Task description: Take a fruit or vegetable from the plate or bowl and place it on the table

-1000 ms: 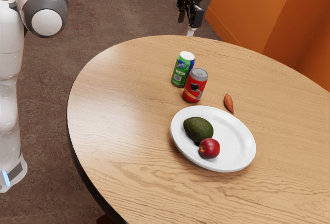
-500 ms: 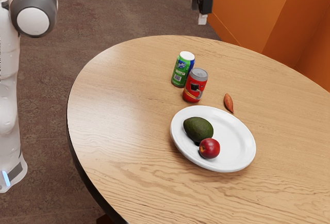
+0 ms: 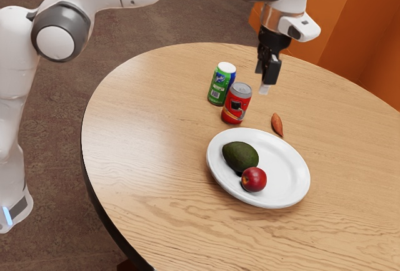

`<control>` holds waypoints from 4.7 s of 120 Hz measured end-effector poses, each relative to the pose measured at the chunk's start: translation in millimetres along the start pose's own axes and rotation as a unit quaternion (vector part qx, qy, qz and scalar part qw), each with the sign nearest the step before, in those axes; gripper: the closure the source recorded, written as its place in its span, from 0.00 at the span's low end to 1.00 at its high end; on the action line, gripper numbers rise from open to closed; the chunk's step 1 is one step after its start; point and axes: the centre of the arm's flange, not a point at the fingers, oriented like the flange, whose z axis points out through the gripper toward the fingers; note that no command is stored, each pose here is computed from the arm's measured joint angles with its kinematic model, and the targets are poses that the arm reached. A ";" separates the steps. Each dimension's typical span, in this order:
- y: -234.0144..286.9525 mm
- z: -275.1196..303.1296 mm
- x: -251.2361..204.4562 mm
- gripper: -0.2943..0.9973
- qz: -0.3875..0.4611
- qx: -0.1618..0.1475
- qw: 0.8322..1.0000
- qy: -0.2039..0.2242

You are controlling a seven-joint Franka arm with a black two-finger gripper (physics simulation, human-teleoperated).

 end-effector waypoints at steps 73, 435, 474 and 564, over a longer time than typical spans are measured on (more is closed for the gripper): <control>22.6 123.3 -27.5 0.23 0.024 -0.017 0.999 -0.039; 5.0 228.7 8.8 0.44 0.024 -0.049 0.998 -0.025; 19.1 149.8 -73.4 0.48 0.019 -0.025 0.999 0.011; -57.6 158.9 -142.7 0.28 -0.067 -0.037 0.997 -0.005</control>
